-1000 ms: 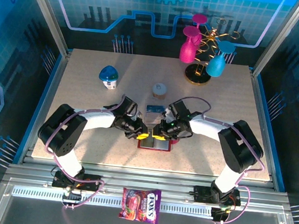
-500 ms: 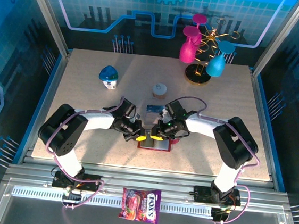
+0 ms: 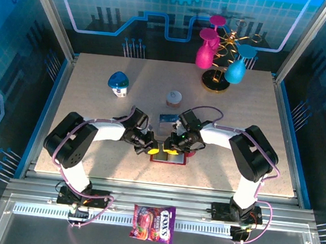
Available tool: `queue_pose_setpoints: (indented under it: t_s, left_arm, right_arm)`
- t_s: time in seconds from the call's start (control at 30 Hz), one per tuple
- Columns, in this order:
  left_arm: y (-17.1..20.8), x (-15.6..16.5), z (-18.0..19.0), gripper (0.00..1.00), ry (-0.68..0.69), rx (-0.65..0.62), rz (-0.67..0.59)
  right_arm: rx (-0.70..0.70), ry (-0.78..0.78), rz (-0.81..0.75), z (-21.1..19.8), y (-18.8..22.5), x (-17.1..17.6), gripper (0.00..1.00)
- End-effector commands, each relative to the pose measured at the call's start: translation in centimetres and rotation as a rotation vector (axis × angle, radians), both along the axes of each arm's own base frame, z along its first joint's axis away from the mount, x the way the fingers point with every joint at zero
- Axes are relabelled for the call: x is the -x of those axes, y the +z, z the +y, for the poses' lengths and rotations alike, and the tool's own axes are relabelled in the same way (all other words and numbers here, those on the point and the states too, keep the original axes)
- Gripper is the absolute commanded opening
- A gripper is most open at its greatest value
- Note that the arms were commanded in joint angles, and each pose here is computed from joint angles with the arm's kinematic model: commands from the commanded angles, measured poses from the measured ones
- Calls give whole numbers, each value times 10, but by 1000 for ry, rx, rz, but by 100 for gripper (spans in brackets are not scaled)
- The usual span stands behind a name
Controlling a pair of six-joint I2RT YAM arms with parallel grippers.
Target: Take the credit cards out of the card holder
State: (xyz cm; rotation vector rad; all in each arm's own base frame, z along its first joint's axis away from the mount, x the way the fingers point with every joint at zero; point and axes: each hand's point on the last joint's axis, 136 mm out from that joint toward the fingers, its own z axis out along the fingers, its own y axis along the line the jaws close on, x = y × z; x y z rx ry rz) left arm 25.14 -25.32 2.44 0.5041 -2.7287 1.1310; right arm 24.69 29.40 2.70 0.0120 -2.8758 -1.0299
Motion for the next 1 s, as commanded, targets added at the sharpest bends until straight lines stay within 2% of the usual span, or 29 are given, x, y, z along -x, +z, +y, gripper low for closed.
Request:
queue_pose_setpoints:
  t_s: [0.0,0.67,0.77,0.97]
  left_arm:
    - [-6,4,4,7,-14,-10,21]
    - [-7,2,6,7,-14,-25,24]
    - [-5,1,6,7,-14,-27,19]
    - [-4,0,6,7,-13,-31,17]
  right_arm:
    - [35,21,4,0,-4,3,30]
    - [81,34,-24,-6,2,1,35]
    - [70,35,-35,-5,8,-1,34]
    - [17,33,-42,2,18,-1,25]
